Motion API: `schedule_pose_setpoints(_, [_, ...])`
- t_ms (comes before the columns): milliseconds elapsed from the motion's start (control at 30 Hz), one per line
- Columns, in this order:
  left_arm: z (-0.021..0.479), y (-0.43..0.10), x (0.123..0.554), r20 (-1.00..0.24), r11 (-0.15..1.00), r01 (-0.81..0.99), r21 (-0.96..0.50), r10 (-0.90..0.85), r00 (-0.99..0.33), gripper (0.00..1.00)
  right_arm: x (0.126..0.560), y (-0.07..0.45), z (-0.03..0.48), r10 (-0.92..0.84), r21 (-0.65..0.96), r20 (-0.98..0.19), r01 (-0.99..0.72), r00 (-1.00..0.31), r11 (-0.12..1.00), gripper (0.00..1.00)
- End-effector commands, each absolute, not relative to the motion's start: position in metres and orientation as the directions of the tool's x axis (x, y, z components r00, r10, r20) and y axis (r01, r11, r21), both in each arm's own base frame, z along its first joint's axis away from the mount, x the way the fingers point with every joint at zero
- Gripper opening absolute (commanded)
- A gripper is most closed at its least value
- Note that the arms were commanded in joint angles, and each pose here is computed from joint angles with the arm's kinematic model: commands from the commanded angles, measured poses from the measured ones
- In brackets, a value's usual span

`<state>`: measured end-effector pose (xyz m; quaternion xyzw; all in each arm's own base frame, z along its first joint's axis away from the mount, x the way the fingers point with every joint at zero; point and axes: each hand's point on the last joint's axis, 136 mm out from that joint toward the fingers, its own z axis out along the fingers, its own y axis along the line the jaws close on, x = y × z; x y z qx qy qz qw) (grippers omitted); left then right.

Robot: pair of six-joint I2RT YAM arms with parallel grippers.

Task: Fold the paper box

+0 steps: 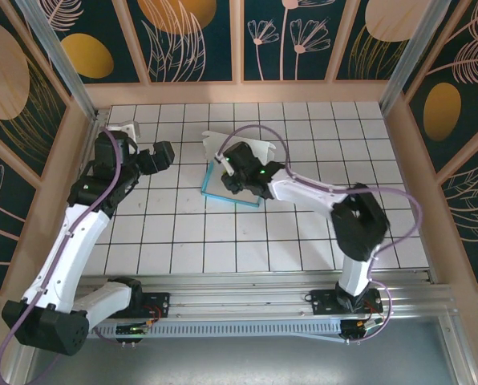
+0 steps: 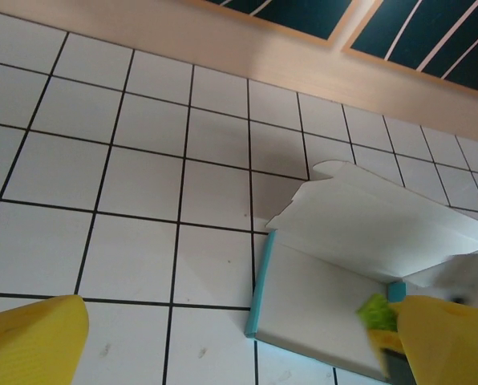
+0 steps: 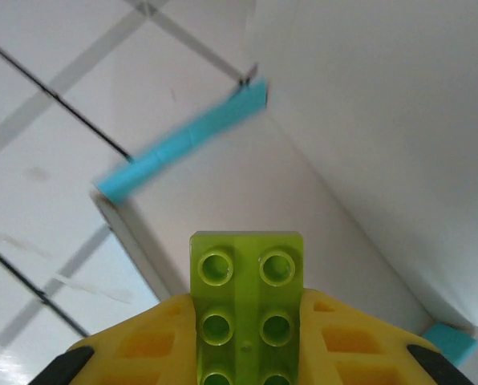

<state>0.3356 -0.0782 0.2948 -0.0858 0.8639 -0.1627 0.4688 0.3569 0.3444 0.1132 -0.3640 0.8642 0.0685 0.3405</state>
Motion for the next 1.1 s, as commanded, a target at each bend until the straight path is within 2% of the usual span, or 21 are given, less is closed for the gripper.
schedule_pose_setpoints(0, [0.296, -0.075, 0.330, -0.787, 0.937, 0.007, -0.350, -0.290, -0.544, 0.99, 0.389, 0.349, 0.114, -0.642, -0.229, -0.638, -0.691, -0.425, 0.685, 0.17])
schedule_pose_setpoints(133, [0.289, -0.083, 0.329, -0.784, 0.938, 0.055, -0.342, -0.252, -0.567, 0.99, 0.406, 0.358, 0.083, -0.663, -0.239, -0.619, -0.704, -0.420, 0.669, 0.17])
schedule_pose_setpoints(167, [0.288, -0.084, 0.329, -0.784, 0.938, 0.066, -0.339, -0.243, -0.571, 0.99, 0.409, 0.358, 0.075, -0.671, -0.245, -0.610, -0.705, -0.422, 0.666, 0.21])
schedule_pose_setpoints(267, [0.286, -0.085, 0.329, -0.787, 0.941, 0.080, -0.328, -0.225, -0.574, 0.99, 0.413, 0.354, 0.068, -0.696, -0.280, -0.583, -0.699, -0.420, 0.657, 0.43])
schedule_pose_setpoints(333, [0.282, -0.085, 0.330, -0.786, 0.945, 0.082, -0.317, -0.213, -0.580, 0.99, 0.410, 0.354, 0.081, -0.688, -0.277, -0.594, -0.696, -0.417, 0.662, 0.50])
schedule_pose_setpoints(533, [0.265, -0.084, 0.342, -0.818, 0.967, 0.124, -0.223, -0.117, -0.563, 0.99, 0.380, 0.352, 0.152, -0.542, -0.131, -0.712, -0.675, -0.445, 0.726, 0.53])
schedule_pose_setpoints(633, [0.246, -0.090, 0.359, -0.807, 0.972, 0.164, -0.170, -0.042, -0.589, 0.99, 0.355, 0.322, 0.177, -0.387, -0.002, -0.751, -0.584, -0.535, 0.812, 0.54])
schedule_pose_setpoints(733, [0.228, -0.111, 0.376, -0.790, 0.945, 0.269, -0.187, 0.018, -0.613, 0.99, 0.336, 0.279, 0.184, -0.263, 0.101, -0.780, -0.530, -0.567, 0.842, 0.63])
schedule_pose_setpoints(800, [0.221, -0.120, 0.386, -0.789, 0.929, 0.330, -0.166, 0.076, -0.610, 0.99, 0.335, 0.252, 0.176, -0.217, 0.183, -0.760, -0.522, -0.612, 0.833, 0.71])
schedule_pose_setpoints(900, [0.215, -0.126, 0.401, -0.785, 0.897, 0.423, -0.127, 0.170, -0.596, 0.99, 0.350, 0.221, 0.168, -0.178, 0.283, -0.709, -0.506, -0.682, 0.815, 0.74])
schedule_pose_setpoints(1067, [0.214, -0.129, 0.423, -0.785, 0.833, 0.530, -0.156, 0.221, -0.578, 0.99, 0.382, 0.218, 0.157, -0.253, 0.262, -0.696, -0.567, -0.672, 0.781, 0.76])
